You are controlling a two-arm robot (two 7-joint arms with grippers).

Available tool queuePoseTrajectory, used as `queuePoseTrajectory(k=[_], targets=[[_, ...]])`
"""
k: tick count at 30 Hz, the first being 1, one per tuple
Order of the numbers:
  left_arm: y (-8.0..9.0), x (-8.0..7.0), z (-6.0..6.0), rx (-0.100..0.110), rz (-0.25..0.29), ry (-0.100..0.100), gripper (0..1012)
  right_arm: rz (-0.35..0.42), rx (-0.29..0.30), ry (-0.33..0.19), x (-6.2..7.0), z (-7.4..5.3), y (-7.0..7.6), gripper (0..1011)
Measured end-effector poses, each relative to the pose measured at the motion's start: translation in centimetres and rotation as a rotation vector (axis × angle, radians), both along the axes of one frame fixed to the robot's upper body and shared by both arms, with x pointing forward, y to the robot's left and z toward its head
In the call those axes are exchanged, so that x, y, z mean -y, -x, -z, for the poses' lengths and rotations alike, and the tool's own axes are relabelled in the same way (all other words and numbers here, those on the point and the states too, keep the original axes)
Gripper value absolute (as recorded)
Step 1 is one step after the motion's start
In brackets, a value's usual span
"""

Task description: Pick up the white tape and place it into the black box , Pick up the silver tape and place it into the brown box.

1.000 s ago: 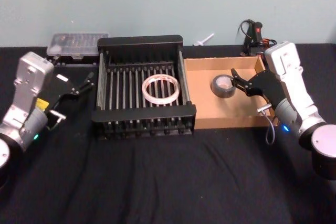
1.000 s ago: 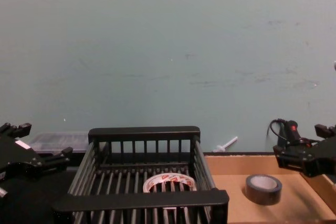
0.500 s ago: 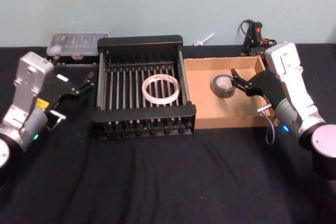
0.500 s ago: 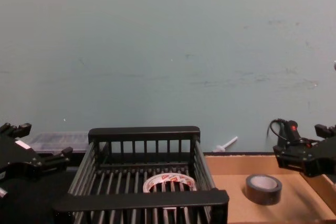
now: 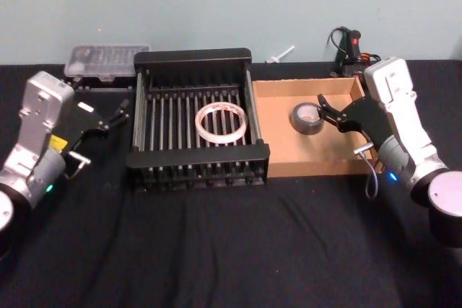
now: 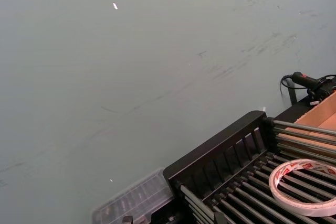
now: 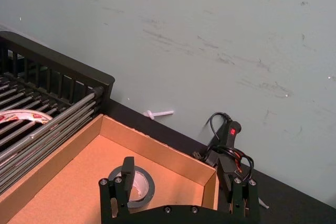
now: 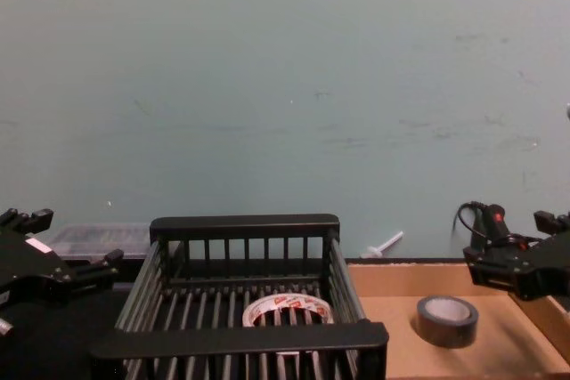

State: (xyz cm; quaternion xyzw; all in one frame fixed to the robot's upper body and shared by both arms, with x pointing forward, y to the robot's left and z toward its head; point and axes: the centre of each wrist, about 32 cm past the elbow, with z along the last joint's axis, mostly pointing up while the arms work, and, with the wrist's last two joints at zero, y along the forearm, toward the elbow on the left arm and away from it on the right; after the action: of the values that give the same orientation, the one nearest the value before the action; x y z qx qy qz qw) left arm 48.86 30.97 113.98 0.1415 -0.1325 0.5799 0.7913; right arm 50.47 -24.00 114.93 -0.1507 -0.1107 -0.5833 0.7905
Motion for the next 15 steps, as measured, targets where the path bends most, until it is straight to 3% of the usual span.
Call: queuePoseTrajectory(k=[15], targets=[[0.00,0.00,0.00,0.000,0.000,0.000,1001,0.000,0.000,0.000,0.00,0.00,0.00,1002]])
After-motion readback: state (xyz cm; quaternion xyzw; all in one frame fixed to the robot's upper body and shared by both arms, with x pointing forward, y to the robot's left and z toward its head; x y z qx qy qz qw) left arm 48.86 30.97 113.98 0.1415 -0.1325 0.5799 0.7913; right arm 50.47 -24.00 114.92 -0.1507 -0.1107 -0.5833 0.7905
